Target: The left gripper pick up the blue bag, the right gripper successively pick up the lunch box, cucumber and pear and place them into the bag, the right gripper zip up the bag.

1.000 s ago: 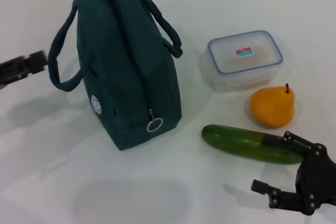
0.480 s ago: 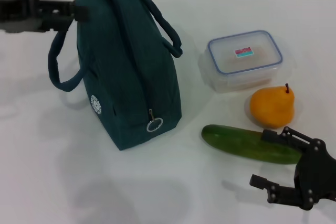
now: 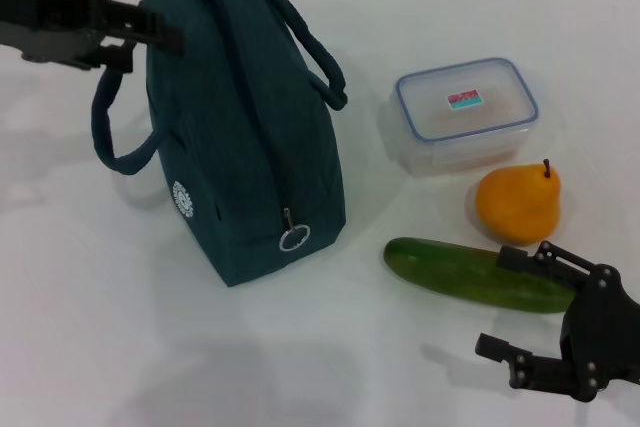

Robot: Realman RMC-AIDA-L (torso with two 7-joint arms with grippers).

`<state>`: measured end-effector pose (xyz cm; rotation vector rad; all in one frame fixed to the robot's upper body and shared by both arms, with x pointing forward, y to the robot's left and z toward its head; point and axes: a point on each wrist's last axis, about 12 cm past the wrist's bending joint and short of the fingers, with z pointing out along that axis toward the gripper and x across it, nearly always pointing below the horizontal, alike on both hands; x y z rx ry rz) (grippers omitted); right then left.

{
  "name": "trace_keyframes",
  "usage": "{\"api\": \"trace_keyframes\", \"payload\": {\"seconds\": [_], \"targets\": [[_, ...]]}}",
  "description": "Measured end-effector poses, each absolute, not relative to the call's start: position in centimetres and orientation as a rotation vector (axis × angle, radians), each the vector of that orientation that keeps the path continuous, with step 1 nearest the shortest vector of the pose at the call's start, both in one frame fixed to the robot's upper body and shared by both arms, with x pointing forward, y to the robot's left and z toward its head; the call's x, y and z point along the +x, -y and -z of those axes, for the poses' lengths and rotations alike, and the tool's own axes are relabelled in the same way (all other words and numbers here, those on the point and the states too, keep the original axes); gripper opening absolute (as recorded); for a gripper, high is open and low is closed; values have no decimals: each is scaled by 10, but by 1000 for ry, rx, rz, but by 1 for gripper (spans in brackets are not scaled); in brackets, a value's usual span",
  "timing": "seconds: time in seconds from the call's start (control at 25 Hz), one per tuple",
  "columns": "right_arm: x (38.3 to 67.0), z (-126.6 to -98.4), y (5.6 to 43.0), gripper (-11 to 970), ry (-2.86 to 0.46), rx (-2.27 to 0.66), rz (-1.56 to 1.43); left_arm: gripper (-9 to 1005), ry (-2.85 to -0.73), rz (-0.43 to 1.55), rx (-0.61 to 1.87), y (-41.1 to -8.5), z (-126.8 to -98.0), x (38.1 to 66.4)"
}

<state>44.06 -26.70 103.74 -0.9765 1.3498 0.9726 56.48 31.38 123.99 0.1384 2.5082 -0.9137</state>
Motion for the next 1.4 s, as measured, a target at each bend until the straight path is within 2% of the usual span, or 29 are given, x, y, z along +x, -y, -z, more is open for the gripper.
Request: {"api": "trace_keyframes", "payload": {"seconds": [0.44, 0.92, 1.4], "targets": [[440, -1037, 267, 856, -1353, -975, -972, 695, -2541, 996, 132, -303, -1234, 579], [439, -1036, 267, 854, -1359, -969, -976, 669, -2592, 901, 146, -294, -1230, 590], [439, -1036, 268, 854, -1362, -971, -972, 642, -2528, 902, 245, -293, -1227, 588]]}}
